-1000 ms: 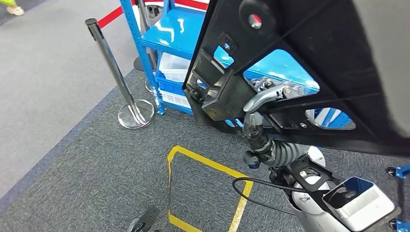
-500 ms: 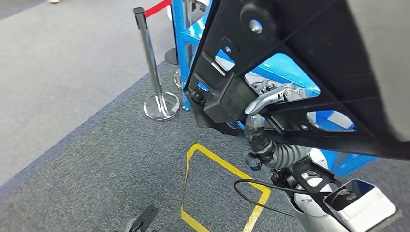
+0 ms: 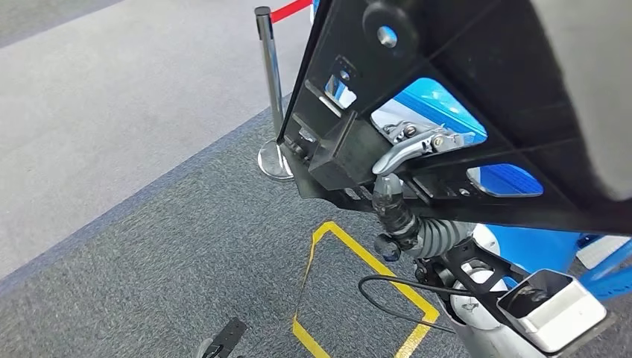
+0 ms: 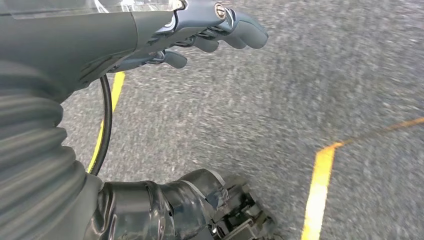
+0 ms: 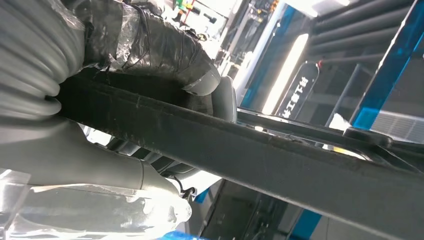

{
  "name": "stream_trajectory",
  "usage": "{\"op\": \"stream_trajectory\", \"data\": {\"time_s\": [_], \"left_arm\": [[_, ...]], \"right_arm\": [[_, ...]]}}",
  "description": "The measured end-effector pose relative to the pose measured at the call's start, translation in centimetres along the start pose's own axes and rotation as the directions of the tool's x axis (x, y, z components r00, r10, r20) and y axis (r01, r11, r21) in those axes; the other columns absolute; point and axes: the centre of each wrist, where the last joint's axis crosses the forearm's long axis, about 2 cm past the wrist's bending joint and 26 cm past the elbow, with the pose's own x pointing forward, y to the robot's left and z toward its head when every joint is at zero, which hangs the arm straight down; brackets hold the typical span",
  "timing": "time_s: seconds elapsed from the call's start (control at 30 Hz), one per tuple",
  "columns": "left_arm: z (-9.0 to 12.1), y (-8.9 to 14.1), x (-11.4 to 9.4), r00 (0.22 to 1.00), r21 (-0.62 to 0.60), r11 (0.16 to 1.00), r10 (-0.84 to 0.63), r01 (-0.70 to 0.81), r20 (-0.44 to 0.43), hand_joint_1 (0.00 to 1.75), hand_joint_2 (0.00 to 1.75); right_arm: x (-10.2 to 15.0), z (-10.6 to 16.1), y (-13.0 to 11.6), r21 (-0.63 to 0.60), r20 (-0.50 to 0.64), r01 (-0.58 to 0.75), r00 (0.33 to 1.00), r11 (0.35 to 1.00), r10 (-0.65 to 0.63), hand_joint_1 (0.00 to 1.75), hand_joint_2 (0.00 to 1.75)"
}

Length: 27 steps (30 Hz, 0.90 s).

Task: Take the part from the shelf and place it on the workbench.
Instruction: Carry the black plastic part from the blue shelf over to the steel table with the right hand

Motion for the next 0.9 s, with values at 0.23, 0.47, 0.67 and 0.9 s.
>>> {"op": "stream_trajectory", "data": {"time_s": [0.23,0.47,0.67,0.9], "left_arm": [[-0.04,0.14,0.02,1.0,0.006,1.0,-0.004,0.004,0.0,0.0,1.75],[0.05,0.02,-0.22,1.0,0.002,1.0,-0.009,0.009,-0.003,0.0,1.75],[0.05,0.04,-0.24,1.0,0.003,1.0,-0.011,0.011,-0.005,0.0,1.75],[0.1,0.15,-0.55,1.0,0.004,1.0,-0.014,0.014,-0.011,0.0,1.75]], "right_arm": [[0.0,0.0,0.0,-0.001,0.004,0.0,1.0,1.0,0.0,1.75,1.75],[-0.07,0.44,0.0,-0.006,-0.007,0.002,1.0,1.0,-0.002,1.75,1.75],[-0.08,0.57,0.01,-0.008,-0.007,0.008,1.0,1.0,-0.008,1.75,1.75],[-0.08,0.56,0.05,-0.007,-0.005,0.01,1.0,1.0,-0.01,1.75,1.75]]}}
